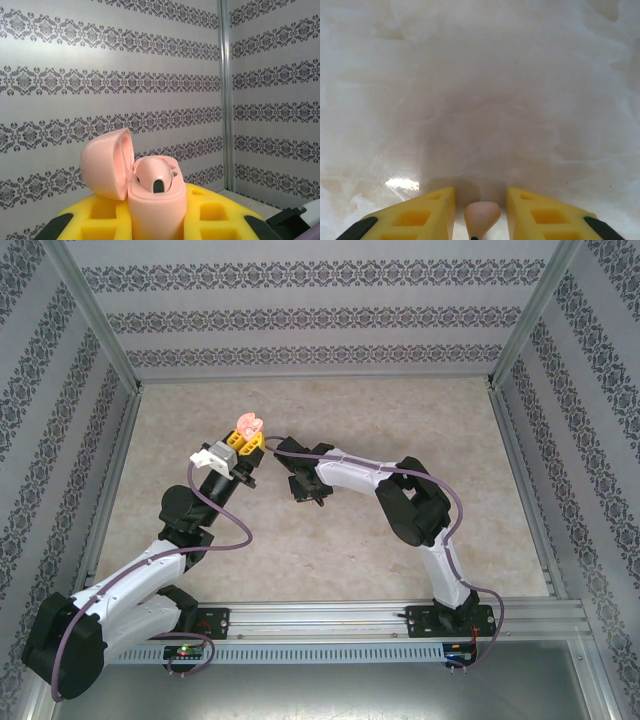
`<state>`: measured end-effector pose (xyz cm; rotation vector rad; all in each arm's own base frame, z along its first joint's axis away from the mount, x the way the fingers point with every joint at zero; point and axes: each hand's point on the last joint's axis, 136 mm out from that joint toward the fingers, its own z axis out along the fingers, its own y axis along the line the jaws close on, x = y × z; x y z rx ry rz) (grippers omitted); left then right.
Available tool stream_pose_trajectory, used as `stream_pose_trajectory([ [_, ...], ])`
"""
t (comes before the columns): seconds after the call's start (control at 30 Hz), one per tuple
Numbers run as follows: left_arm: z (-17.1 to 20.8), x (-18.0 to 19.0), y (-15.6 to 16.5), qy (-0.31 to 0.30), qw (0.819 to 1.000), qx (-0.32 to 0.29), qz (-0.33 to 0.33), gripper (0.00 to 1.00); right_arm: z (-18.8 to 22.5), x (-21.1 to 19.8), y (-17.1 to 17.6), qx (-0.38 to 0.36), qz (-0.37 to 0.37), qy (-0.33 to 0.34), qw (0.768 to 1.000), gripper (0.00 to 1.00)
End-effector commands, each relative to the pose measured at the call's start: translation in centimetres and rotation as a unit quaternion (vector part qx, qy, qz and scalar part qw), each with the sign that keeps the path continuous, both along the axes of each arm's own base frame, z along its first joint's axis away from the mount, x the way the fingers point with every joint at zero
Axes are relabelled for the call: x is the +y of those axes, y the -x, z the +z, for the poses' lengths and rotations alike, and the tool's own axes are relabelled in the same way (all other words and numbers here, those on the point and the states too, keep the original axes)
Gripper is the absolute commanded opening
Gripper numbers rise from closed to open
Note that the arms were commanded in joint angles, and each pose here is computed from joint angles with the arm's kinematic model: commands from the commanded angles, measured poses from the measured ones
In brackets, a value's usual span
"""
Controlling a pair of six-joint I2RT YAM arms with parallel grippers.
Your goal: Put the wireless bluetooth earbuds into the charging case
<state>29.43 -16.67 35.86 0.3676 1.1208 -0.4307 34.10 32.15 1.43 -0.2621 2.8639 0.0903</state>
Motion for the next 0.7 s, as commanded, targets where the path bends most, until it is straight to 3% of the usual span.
stream_pose_trajectory([
  [0.0, 0.9, 0.4, 0.3, 0.016, 1.0, -0.012, -0.003, 0.0, -1.1, -1.1, 1.3, 0.016, -0.001, 0.028, 0.999, 0.3],
  [0.37, 1.0, 0.3, 0.3, 0.016, 1.0, -0.01, -0.007, 0.0, -1.2, -1.2, 1.5, 0.016, -0.013, 0.006, 1.0, 0.21],
  [0.67, 1.2, 0.0, 0.2, 0.013, 1.0, -0.009, -0.014, 0.0, 2.1, -1.7, 0.8, -0.022, -0.029, -0.028, 0.999, 0.17],
])
